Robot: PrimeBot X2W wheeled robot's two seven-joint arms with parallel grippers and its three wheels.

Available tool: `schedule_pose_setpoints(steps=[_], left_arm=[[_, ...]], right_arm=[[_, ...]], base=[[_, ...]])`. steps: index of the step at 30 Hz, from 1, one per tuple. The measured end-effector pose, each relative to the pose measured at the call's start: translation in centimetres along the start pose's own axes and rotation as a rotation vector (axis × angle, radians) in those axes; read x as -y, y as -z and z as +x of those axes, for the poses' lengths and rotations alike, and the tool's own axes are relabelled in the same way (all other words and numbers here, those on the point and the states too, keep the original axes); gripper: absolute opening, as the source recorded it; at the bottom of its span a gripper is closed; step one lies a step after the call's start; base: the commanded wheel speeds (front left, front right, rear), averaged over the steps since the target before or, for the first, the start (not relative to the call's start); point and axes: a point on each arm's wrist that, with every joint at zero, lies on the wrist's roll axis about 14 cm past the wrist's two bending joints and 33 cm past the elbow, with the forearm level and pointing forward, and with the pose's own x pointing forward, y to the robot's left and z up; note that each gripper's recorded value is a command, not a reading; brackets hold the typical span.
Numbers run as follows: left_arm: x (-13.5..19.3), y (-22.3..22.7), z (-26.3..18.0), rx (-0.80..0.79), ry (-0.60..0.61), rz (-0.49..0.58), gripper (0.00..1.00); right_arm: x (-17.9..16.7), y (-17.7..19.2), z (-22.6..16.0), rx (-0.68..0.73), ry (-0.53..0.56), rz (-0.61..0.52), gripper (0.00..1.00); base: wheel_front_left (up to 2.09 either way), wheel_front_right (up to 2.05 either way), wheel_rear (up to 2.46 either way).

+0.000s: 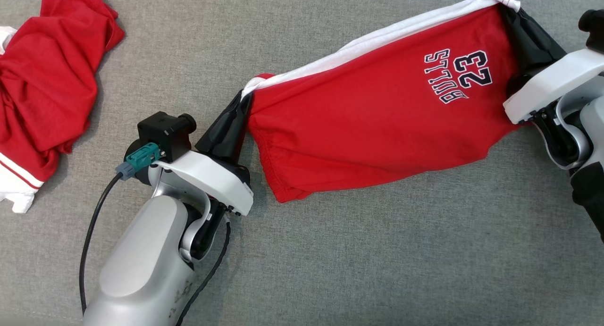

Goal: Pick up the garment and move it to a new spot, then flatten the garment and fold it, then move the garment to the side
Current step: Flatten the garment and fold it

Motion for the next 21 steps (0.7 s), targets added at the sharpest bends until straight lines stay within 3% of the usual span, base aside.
schedule_pose_setpoints(steps=[1, 2, 3, 4, 5, 12, 15, 21], left_arm=[[0.0, 0.1, 0.0, -0.003, 0.000, -0.002, 0.00], [0.1, 0.1, 0.0, 0.000, 0.004, -0.003, 0.32], [0.2, 0.0, 0.0, 0.005, 0.004, -0.002, 0.53], [0.2, 0.0, 0.0, 0.005, 0.007, -0.001, 0.94], [0.3, -0.1, 0.0, 0.008, 0.009, -0.002, 1.00], [0.2, -1.4, -0.4, 0.084, -0.016, 0.035, 1.00], [0.2, -2.3, -0.9, 0.134, -0.040, 0.030, 1.00], [-0.1, -4.7, -1.8, 0.238, -0.082, 0.014, 1.00]], right_arm=[[0.0, -0.1, 0.1, 0.001, -0.001, 0.001, 0.00], [0.0, -0.1, 0.1, 0.000, 0.001, 0.001, 0.13], [-0.1, 0.0, 0.2, -0.003, 0.000, 0.001, 0.36], [-0.2, 0.1, 0.1, -0.008, -0.001, 0.000, 1.00], [-0.3, 0.1, 0.1, -0.008, 0.000, 0.000, 1.00], [0.2, -1.4, -0.8, 0.038, 0.027, -0.002, 1.00], [0.9, -3.7, -1.6, 0.102, 0.054, -0.042, 1.00], [1.4, -4.4, -4.9, 0.165, 0.119, -0.093, 1.00]], base=[[0.00, 0.00, 0.00], [0.00, 0.00, 0.00], [0.00, 0.00, 0.00], [0.00, 0.00, 0.00], [0.00, 0.00, 0.00], [0.00, 0.00, 0.00], [0.00, 0.00, 0.00], [0.00, 0.00, 0.00]])
